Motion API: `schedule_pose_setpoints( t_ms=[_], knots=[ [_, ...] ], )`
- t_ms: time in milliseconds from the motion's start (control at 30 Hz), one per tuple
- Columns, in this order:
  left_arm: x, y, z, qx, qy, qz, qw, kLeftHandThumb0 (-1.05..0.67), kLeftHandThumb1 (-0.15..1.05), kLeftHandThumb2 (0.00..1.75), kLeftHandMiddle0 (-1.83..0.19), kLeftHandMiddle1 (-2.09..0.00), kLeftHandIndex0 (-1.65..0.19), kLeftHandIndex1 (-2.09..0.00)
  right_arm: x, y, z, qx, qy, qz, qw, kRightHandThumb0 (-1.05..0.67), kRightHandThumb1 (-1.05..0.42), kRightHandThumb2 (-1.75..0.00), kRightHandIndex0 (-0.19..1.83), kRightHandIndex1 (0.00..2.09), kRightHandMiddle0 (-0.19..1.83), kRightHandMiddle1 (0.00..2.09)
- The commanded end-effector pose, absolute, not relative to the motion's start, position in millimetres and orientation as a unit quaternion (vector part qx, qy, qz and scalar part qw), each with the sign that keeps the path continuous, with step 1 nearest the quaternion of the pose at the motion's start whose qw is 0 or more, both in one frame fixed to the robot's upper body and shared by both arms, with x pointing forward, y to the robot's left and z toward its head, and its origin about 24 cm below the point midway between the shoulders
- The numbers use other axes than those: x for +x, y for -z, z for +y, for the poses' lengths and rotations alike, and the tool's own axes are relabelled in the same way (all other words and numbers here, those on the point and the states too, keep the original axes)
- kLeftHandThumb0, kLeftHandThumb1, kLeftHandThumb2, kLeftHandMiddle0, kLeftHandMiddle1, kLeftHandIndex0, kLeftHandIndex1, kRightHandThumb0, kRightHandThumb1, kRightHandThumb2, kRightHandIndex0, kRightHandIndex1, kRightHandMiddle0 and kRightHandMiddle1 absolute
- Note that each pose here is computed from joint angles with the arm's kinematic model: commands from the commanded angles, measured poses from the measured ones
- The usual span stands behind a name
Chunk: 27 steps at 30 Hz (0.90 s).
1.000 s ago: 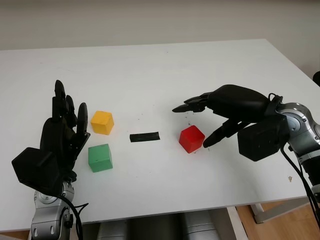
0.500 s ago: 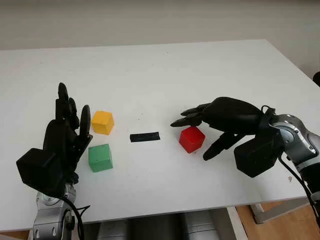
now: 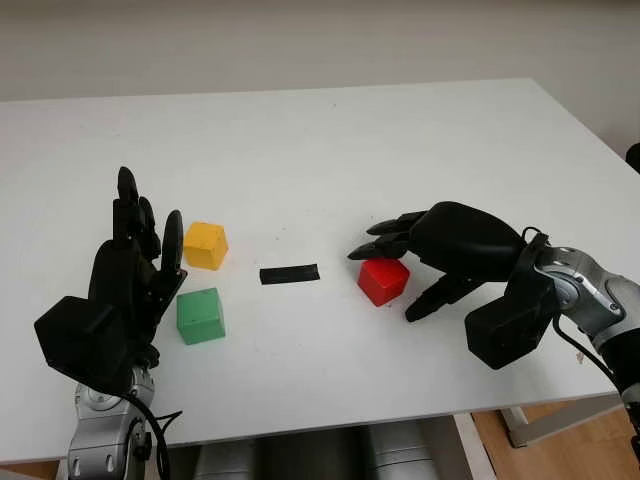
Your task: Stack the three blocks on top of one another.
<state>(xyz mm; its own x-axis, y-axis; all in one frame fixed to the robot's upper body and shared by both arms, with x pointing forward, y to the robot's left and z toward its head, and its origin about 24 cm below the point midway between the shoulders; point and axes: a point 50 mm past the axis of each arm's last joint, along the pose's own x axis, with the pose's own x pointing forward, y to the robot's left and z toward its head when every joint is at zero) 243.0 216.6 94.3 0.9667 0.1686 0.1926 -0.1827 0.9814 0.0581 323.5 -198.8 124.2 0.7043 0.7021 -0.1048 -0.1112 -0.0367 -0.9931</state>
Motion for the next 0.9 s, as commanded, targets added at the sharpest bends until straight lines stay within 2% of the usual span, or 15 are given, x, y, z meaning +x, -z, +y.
schedule_pose_setpoints(
  t_ms=[0,233,400,567,867],
  knots=[
    [241.1,-97.1,216.1,0.036,-0.089,-0.099,0.99,-0.61,1.05,0.52,0.18,-0.05,0.18,-0.03,326.3,-128.5,-194.9,-0.651,-0.307,-0.24,0.651,-0.69,-0.77,-0.05,0.55,0.09,0.29,0.84],
    [241.0,-97.1,215.6,0.038,-0.089,-0.097,0.991,-0.61,1.05,0.54,0.17,-0.05,0.19,-0.03,327.2,-125.6,-194.7,-0.644,-0.305,-0.243,0.658,-0.68,-0.78,-0.05,0.57,0.1,0.28,0.96],
    [240.2,-97.0,215.1,0.037,-0.088,-0.097,0.991,-0.61,1.05,0.53,0.18,-0.05,0.19,-0.03,327.9,-122.6,-194.8,-0.63,-0.297,-0.252,0.672,-0.62,-0.78,-0.06,0.63,0.13,0.36,1.03],
    [239.3,-96.2,214.9,0.036,-0.09,-0.096,0.991,-0.61,1.05,0.53,0.18,-0.05,0.19,-0.03,328.1,-121.2,-194.6,-0.616,-0.29,-0.271,0.68,-0.48,-0.85,-0.07,0.7,0.18,0.53,1.19],
    [238.6,-95.6,214.1,0.04,-0.089,-0.091,0.991,-0.62,1.05,0.53,0.18,-0.05,0.19,-0.03,330.5,-117.1,-197.0,-0.581,-0.279,-0.27,0.715,-0.46,-0.88,-0.06,0.65,0.23,0.51,1.31]
  ],
)
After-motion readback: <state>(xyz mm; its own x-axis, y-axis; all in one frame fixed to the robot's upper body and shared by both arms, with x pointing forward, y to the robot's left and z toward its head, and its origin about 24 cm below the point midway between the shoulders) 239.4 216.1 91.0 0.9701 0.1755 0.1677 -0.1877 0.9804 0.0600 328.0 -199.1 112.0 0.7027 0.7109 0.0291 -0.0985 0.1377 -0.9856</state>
